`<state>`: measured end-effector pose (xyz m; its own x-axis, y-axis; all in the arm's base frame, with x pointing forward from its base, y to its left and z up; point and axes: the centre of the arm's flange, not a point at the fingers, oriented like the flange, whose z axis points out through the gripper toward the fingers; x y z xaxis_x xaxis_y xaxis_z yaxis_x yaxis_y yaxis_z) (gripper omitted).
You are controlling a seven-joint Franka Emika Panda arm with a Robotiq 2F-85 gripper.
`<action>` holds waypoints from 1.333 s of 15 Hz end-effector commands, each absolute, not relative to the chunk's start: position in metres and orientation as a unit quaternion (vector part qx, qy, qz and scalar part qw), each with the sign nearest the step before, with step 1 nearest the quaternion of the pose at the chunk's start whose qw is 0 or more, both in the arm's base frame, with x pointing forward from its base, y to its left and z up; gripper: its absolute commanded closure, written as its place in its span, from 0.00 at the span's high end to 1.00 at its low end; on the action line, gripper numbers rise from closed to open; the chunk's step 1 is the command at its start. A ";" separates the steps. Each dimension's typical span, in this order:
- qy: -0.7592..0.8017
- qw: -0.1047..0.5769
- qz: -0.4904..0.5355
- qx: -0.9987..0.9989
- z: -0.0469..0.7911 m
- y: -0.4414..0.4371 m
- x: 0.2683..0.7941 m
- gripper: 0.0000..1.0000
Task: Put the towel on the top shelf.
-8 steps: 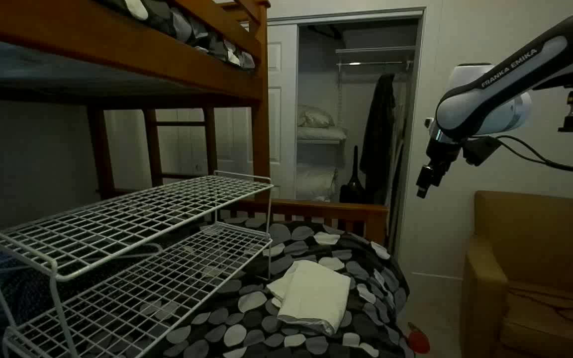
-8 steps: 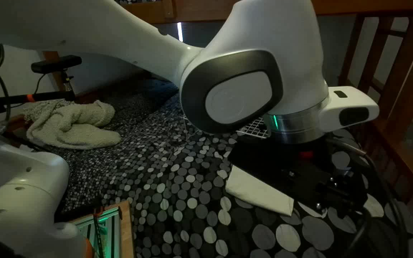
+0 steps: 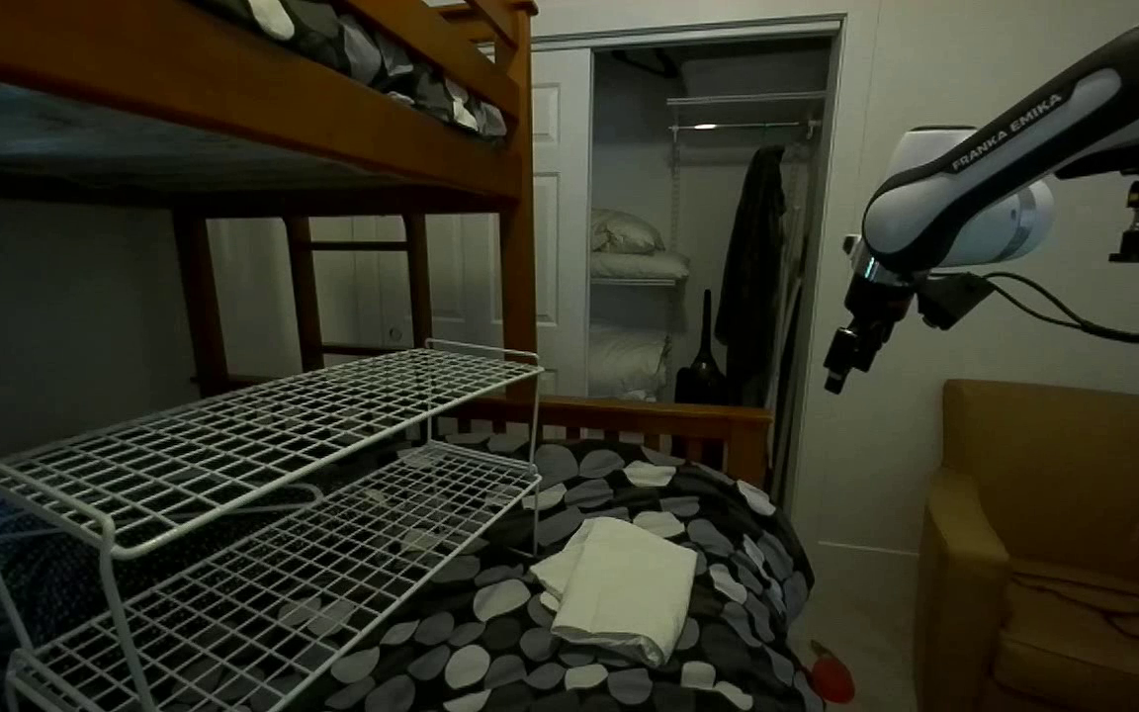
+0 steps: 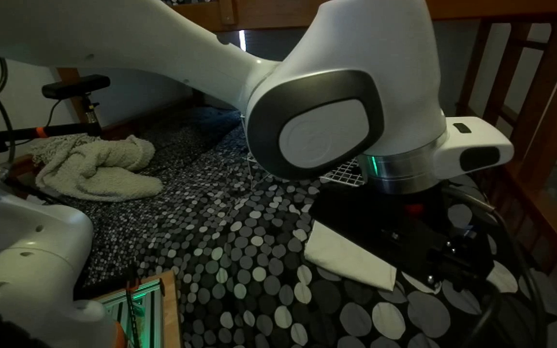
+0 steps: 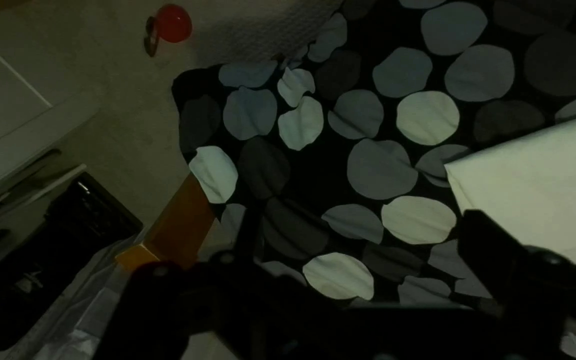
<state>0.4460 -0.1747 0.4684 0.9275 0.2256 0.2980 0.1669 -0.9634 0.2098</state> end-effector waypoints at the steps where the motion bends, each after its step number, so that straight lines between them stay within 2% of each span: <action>1: 0.130 0.011 0.146 0.981 0.458 -0.195 0.481 1.00; 8: 0.176 -0.163 0.080 0.967 0.386 -0.198 0.547 1.00; 10: 0.176 -0.195 0.048 0.964 0.363 -0.195 0.563 1.00; 14: 0.173 -0.236 -0.011 0.956 0.315 -0.193 0.593 1.00; 19: 0.176 -0.254 -0.057 0.950 0.255 -0.180 0.624 1.00; 20: 0.178 -0.242 -0.035 0.953 0.272 -0.174 0.599 1.00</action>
